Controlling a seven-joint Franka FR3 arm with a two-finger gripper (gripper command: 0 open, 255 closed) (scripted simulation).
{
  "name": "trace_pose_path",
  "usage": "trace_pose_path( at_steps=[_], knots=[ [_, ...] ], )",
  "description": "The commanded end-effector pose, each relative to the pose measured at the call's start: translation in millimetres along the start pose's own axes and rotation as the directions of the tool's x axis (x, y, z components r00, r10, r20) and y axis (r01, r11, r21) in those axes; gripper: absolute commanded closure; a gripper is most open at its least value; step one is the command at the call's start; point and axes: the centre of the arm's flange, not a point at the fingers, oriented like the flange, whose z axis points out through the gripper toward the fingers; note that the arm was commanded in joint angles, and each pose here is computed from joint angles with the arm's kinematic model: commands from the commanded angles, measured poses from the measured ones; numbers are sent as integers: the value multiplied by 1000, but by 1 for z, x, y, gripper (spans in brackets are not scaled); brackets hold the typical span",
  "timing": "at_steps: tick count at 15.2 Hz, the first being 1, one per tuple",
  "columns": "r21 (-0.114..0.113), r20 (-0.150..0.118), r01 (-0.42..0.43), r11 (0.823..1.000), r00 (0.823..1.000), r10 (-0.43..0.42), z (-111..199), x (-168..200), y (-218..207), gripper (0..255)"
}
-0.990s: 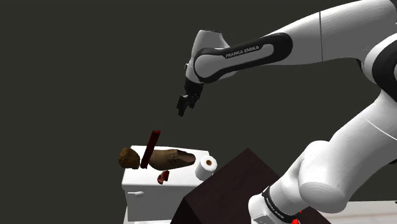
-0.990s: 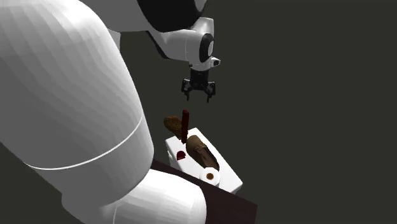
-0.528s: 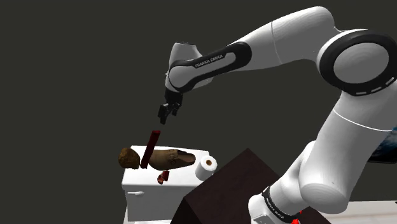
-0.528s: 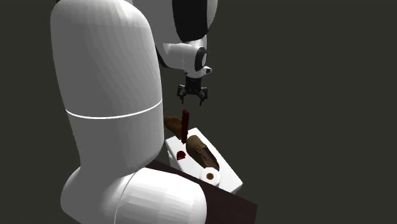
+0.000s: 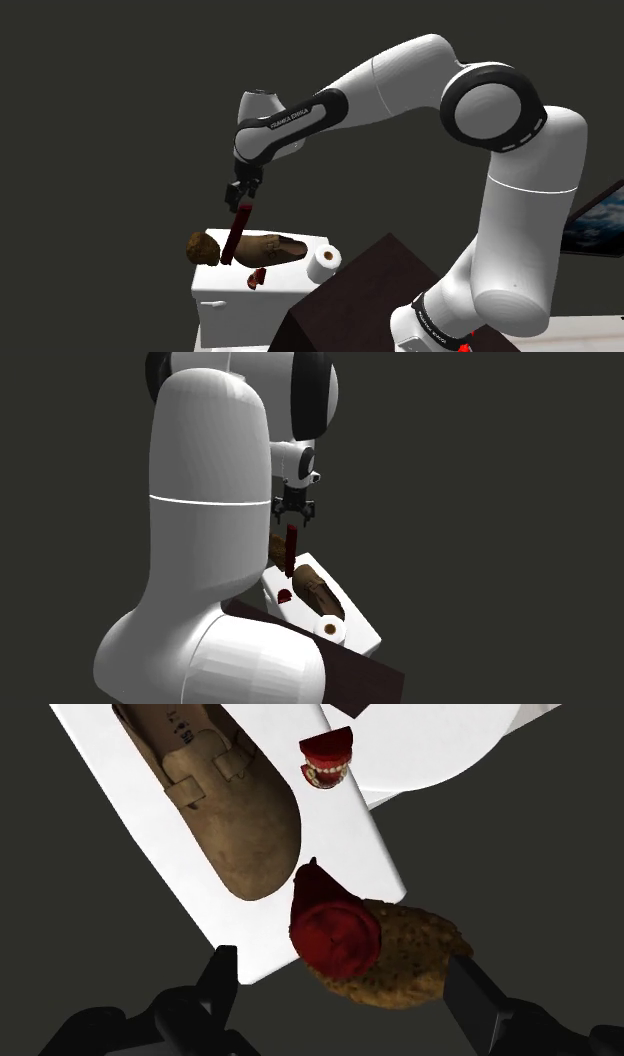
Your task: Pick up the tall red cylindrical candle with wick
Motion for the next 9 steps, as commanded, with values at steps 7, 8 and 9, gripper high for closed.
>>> trace_pose_path(
  at_steps=[7,8,9],
  knots=[
    [1,0,2,1000,1000,-2,34,5,3,0],
    [1,0,2,1000,1000,-2,34,5,3,255],
    [1,0,2,1000,1000,-2,34,5,3,255]
  ],
)
